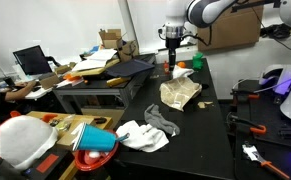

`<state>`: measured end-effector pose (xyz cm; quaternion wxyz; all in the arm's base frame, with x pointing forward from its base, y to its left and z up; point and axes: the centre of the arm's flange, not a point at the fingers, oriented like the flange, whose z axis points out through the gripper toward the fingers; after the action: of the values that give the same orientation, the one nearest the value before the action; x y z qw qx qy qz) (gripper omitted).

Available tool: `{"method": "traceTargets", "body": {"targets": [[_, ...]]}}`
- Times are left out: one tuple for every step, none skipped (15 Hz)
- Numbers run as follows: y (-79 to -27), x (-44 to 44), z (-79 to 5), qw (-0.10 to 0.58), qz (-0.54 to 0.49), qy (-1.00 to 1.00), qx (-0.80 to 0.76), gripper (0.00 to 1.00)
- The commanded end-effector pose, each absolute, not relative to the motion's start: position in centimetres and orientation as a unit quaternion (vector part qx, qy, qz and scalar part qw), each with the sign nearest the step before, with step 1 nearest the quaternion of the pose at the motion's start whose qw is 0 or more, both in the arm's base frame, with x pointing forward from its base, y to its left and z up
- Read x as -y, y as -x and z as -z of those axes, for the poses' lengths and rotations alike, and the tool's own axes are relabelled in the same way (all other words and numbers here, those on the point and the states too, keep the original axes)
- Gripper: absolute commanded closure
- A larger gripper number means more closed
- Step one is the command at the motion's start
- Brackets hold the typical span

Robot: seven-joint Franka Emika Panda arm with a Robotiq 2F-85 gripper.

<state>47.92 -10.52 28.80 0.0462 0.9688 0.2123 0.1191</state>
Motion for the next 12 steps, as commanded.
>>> {"method": "traceTargets", "body": {"targets": [[-49.1,8.6,-30.6,-0.006,-0.092,-0.981,-0.174,0.0],[-49.7,8.1,-30.8,-0.019,-0.081,-0.985,-0.154,0.0],[-50.2,7.6,-31.0,-0.033,-0.069,-0.988,-0.134,0.0],[-50.7,7.2,-31.3,-0.044,-0.06,-0.991,-0.115,0.0],[-51.2,6.7,-31.5,-0.051,-0.051,-0.993,-0.096,0.0],[-51.7,6.2,-31.7,-0.057,-0.043,-0.994,-0.078,0.0],[-52.2,5.7,-31.8,-0.058,-0.032,-0.996,-0.057,0.0],[-52.5,5.2,-31.8,-0.055,-0.019,-0.998,-0.036,0.0],[-52.7,4.8,-31.8,-0.054,-0.006,-0.998,-0.021,0.0],[-52.8,4.4,-31.7,-0.048,0.008,-0.999,-0.005,0.0],[-52.8,4.2,-31.5,-0.046,0.024,-0.999,0.008,0.0],[-52.5,3.9,-31.3,-0.041,0.04,-0.998,0.02,0.0]]}}
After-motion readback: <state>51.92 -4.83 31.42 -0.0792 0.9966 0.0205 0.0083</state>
